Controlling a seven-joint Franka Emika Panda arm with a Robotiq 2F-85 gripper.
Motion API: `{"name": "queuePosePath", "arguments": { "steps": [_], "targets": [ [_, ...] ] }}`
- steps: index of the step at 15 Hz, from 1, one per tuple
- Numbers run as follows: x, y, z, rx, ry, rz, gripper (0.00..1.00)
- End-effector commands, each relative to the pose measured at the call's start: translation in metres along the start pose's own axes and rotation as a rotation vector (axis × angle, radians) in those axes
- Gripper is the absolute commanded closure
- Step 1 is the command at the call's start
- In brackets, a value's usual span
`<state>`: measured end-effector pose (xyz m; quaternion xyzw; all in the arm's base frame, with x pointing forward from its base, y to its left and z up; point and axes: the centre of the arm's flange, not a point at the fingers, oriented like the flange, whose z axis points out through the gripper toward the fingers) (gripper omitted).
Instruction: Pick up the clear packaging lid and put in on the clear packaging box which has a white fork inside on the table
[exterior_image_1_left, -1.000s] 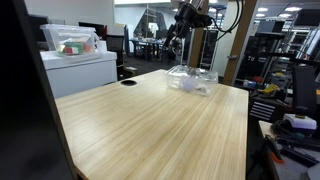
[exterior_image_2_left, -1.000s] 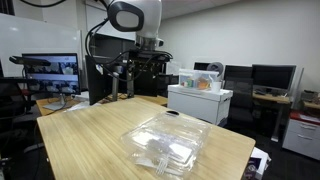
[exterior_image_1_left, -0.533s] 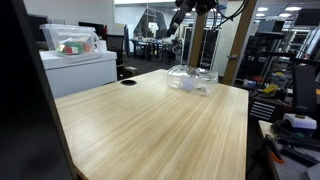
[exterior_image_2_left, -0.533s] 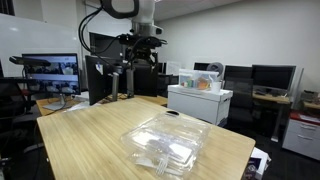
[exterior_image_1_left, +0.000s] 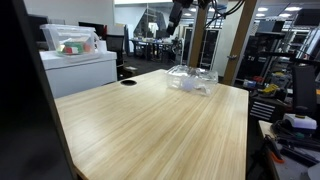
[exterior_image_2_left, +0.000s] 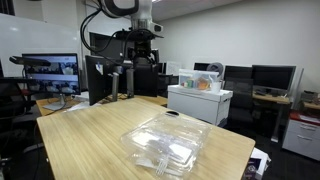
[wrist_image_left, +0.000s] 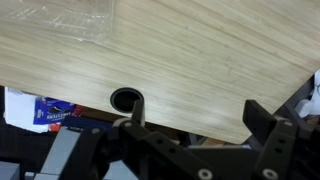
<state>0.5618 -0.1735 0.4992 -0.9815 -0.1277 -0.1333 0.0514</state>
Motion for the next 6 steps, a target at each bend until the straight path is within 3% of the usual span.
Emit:
{"name": "queuePosePath", "arguments": {
  "steps": [1,6],
  "targets": [
    [0.0018,-0.0021,-0.0003,0.0,0.002,-0.004,0.0],
    [0.0006,-0.0001,0.0001,0.0,0.001,-0.001,0.0]
  ]
}}
